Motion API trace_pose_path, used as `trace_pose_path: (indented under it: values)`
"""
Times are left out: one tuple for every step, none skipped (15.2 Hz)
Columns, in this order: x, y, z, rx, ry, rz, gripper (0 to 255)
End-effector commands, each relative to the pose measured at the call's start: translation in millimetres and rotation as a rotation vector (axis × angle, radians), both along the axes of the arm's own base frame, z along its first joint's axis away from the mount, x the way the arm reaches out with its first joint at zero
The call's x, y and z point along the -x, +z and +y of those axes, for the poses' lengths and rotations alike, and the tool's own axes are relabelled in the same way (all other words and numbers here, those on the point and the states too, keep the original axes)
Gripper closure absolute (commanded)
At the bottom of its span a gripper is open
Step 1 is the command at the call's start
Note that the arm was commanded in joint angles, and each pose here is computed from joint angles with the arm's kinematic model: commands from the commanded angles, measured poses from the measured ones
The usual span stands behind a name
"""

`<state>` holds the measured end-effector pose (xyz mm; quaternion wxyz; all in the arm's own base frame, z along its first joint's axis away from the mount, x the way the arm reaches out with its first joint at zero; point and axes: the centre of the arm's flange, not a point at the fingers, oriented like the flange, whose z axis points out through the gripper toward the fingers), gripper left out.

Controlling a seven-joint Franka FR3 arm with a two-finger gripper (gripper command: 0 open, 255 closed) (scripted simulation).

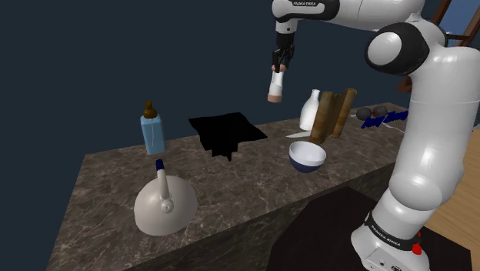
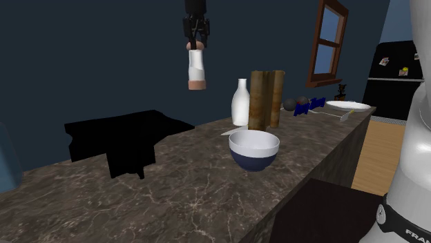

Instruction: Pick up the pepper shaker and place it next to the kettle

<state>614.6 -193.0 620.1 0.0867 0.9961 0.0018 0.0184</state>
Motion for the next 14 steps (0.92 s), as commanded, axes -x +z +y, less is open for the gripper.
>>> trace_pose_path:
  values:
    - [-1, 10, -1, 0.0, 0.0, 0.0, 255]
    - [-1, 16, -1, 0.0, 0.0, 0.0, 255]
    - [-1, 21, -1, 0.0, 0.0, 0.0, 255]
    - [-1, 26, -1, 0.0, 0.0, 0.0, 255]
    - [-1, 32, -1, 0.0, 0.0, 0.0, 255]
    - [-1, 34, -1, 0.0, 0.0, 0.0, 255]
    - [4, 35, 11, 0.0, 0.0, 0.0, 255]
    - [9, 35, 23, 0.0, 0.0, 0.0, 255]
    - [15, 35, 35, 0.0, 0.0, 0.0, 255]
    - [20, 35, 47, 0.0, 0.0, 0.0, 255]
    - [26, 35, 59, 0.0, 0.0, 0.0, 255]
    - [31, 35, 71, 0.0, 0.0, 0.0, 255]
    - [37, 35, 83, 0.0, 0.0, 0.0, 255]
    - [42, 35, 95, 0.0, 0.0, 0.0, 255]
